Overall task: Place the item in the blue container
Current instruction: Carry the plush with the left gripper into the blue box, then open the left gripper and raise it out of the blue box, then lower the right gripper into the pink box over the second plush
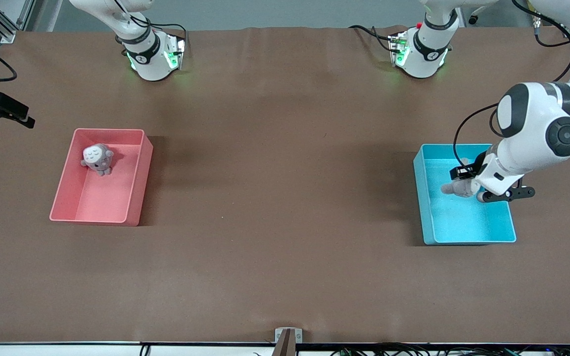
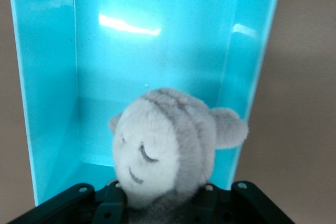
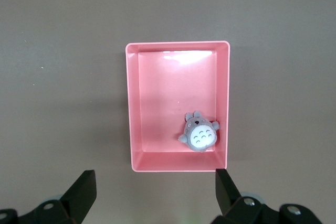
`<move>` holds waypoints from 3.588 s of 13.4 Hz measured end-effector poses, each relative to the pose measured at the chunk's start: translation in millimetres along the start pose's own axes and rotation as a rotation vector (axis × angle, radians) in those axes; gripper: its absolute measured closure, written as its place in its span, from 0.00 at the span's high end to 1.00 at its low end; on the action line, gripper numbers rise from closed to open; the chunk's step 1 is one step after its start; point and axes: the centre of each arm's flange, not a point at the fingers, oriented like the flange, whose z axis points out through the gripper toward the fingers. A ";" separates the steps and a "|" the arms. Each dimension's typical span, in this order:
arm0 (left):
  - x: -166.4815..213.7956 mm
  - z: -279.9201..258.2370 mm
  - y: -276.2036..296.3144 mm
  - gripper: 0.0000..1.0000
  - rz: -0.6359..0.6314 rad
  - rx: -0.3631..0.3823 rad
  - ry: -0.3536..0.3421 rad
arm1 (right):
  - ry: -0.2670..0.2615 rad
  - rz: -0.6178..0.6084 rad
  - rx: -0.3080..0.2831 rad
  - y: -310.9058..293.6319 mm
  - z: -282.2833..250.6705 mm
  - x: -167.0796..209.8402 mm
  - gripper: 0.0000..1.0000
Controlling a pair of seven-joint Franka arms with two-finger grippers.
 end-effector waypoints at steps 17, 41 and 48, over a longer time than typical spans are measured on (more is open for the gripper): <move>-1.1 85.5 -37.7 0.62 0.028 0.021 -0.006 | -0.031 -0.018 0.003 0.8 5.6 -2.9 1.00; -75.6 -288.2 2.0 1.00 0.044 -0.049 0.143 | -0.041 -0.023 0.003 -2.1 6.2 -3.8 1.00; -77.4 -301.9 3.3 1.00 0.047 -0.059 0.169 | -0.074 0.041 -0.001 37.4 40.7 20.3 1.00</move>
